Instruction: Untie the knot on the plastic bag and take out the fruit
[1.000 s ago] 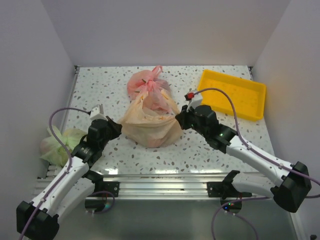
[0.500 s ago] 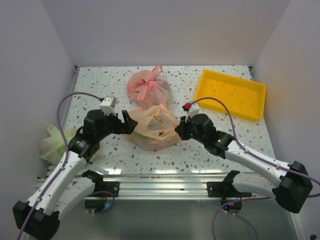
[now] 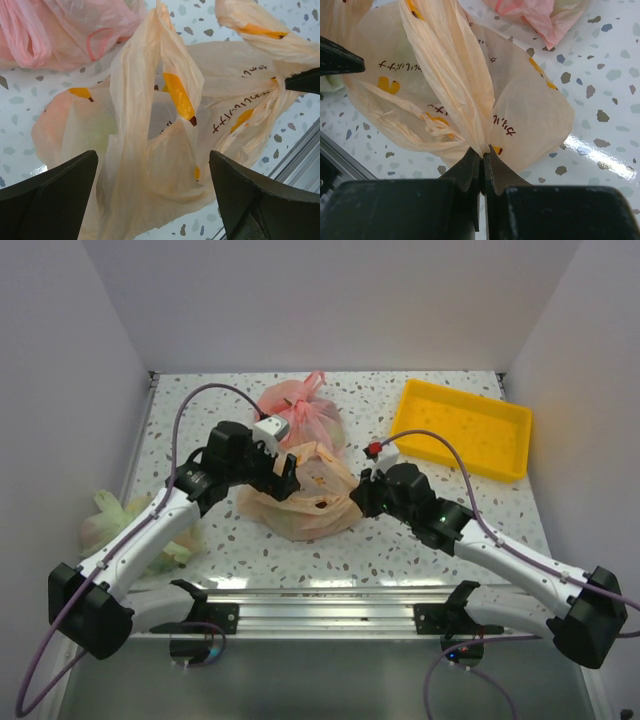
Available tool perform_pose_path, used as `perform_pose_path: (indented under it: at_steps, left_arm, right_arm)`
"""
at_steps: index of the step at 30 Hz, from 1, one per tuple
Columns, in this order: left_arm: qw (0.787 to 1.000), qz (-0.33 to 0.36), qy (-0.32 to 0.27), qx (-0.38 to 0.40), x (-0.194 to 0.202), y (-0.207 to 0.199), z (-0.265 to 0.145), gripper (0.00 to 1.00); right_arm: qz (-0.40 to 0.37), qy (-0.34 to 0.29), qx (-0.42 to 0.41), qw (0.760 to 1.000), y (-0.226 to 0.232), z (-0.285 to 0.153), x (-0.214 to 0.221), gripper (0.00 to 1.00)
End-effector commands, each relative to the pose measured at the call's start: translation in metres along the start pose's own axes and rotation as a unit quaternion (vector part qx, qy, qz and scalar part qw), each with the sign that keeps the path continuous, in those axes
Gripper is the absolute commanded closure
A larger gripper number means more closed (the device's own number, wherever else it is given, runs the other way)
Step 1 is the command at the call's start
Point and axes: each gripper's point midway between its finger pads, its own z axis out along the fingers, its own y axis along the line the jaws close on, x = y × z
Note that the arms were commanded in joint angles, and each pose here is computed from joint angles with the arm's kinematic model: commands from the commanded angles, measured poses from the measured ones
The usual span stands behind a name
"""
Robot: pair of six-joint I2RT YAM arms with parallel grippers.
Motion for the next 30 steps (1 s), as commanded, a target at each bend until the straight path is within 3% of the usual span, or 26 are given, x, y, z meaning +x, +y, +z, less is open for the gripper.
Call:
perform_pose_path:
  at_steps: [1,9,12,15,16,19,26,30]
  left_arm:
    - [0.999,0.018,-0.004,-0.043,-0.009,0.012,-0.004,0.01]
    - [0.995,-0.026,-0.012,-0.100,0.000,0.031,0.002,0.20]
    - [0.993,-0.049,-0.020,-0.106,0.003,0.032,0.006,0.37]
    - [0.991,-0.076,-0.034,-0.108,0.002,0.032,0.011,0.61]
    - [0.989,-0.083,-0.045,-0.112,-0.001,0.034,0.012,0.75]
    - [0.975,-0.126,-0.073,-0.168,-0.009,0.055,0.009,1.00]
    - [0.916,-0.234,-0.172,-0.276,-0.054,0.103,-0.031,1.00]
    - [0.917,-0.258,-0.202,-0.226,-0.057,0.086,-0.032,1.00]
  right_arm:
    - [-0.012,-0.024,-0.022,0.999,0.010,-0.009,-0.018,0.97]
    - [-0.009,-0.021,-0.017,1.000,0.005,-0.010,-0.008,0.97]
    - [-0.008,-0.020,-0.015,1.000,0.004,-0.011,-0.007,0.97]
    - [-0.006,-0.022,-0.008,1.000,0.001,-0.011,-0.005,0.97]
    - [-0.005,-0.024,-0.007,1.000,0.000,-0.012,-0.005,0.97]
    - [-0.002,-0.025,0.013,1.000,-0.007,-0.009,-0.003,0.98]
    - [0.032,-0.093,0.151,0.984,-0.049,-0.013,-0.040,1.00]
    - [0.034,-0.083,0.146,0.985,-0.042,-0.002,-0.050,0.94]
